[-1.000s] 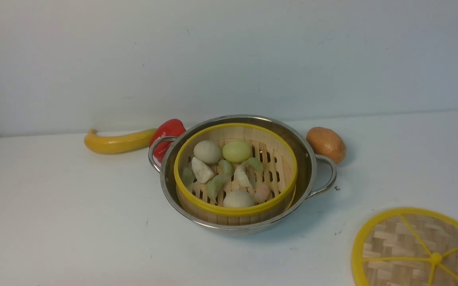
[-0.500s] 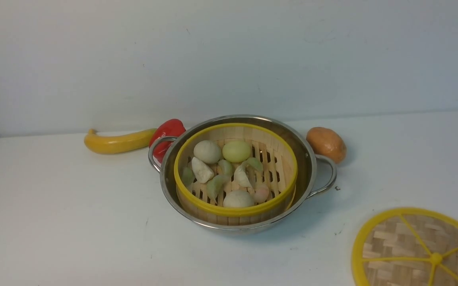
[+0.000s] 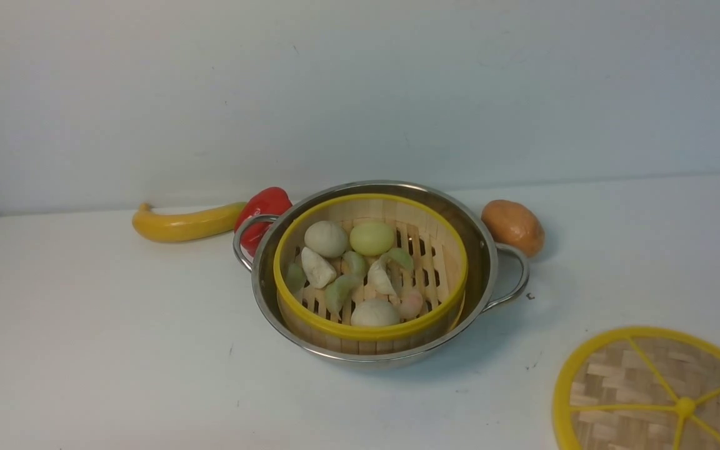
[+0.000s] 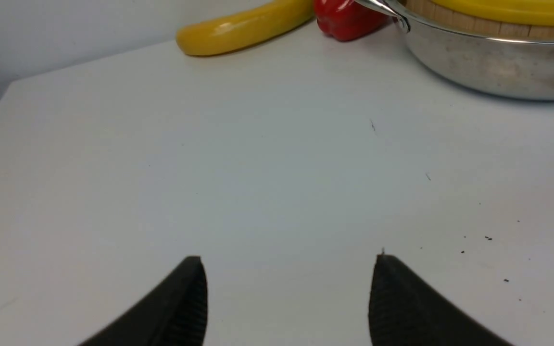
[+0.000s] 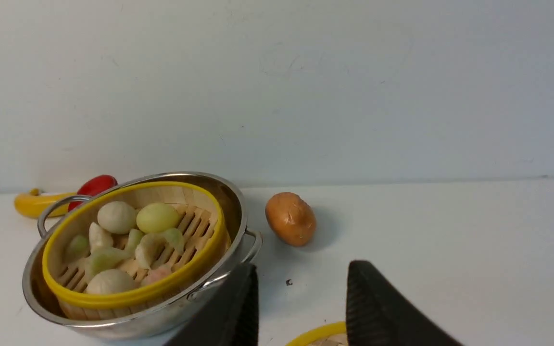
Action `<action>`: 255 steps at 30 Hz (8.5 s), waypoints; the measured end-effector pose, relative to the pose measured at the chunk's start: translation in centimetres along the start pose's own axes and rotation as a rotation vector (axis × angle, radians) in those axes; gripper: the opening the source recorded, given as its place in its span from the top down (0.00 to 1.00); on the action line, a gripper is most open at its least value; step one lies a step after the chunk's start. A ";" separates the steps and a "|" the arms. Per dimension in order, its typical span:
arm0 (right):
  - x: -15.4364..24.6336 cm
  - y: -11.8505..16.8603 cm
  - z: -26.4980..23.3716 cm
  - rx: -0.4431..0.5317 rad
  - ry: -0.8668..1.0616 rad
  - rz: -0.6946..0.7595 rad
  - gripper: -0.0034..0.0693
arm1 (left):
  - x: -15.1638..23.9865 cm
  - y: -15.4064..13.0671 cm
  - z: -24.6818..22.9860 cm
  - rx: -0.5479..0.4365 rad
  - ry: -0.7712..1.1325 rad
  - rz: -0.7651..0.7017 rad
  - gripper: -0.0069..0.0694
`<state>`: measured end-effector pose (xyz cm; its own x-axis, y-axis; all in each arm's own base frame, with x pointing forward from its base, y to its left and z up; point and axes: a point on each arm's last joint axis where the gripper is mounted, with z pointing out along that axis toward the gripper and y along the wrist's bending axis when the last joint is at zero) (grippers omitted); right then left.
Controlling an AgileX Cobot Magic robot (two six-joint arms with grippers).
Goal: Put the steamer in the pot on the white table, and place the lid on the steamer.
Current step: 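Move the gripper down to the bamboo steamer lid and grasp its center knob, then place the bamboo steamer lid onto the steamer basket in the pot with the right gripper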
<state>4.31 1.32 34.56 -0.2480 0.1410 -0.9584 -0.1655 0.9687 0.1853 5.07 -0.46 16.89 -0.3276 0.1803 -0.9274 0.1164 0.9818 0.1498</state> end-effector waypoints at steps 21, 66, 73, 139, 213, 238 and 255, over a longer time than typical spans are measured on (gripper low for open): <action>-0.3 0.0 12.4 -0.105 0.762 -0.202 0.62 | 0.0 0.0 0.0 0.000 0.000 0.000 0.36; 10.5 -4.1 25.7 -0.038 1.238 -0.249 0.52 | 0.0 0.0 0.0 0.000 0.000 0.000 0.36; 10.7 -4.1 25.8 -0.039 1.243 -0.239 0.52 | 0.0 0.0 0.0 0.000 0.000 -0.001 0.36; 11.7 -4.3 26.5 -0.048 1.291 -0.239 0.80 | 0.0 0.0 0.0 0.000 0.000 -0.001 0.36; -5.5 16.1 36.0 -0.454 0.816 -0.431 0.80 | 0.0 0.0 0.0 0.000 0.000 -0.001 0.36; 0.8 16.8 39.8 -0.440 0.947 -0.552 0.80 | 0.0 0.0 0.0 0.000 0.000 -0.001 0.36; -0.3 17.4 40.0 -0.475 0.892 -0.555 0.80 | 0.0 0.0 0.0 0.000 0.000 -0.001 0.36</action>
<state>39.70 26.34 29.44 -0.5840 -0.6585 -0.4747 -0.7589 0.6505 0.0311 5.07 -0.46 16.89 -0.3278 0.1793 -0.9276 0.1161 0.9820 0.1488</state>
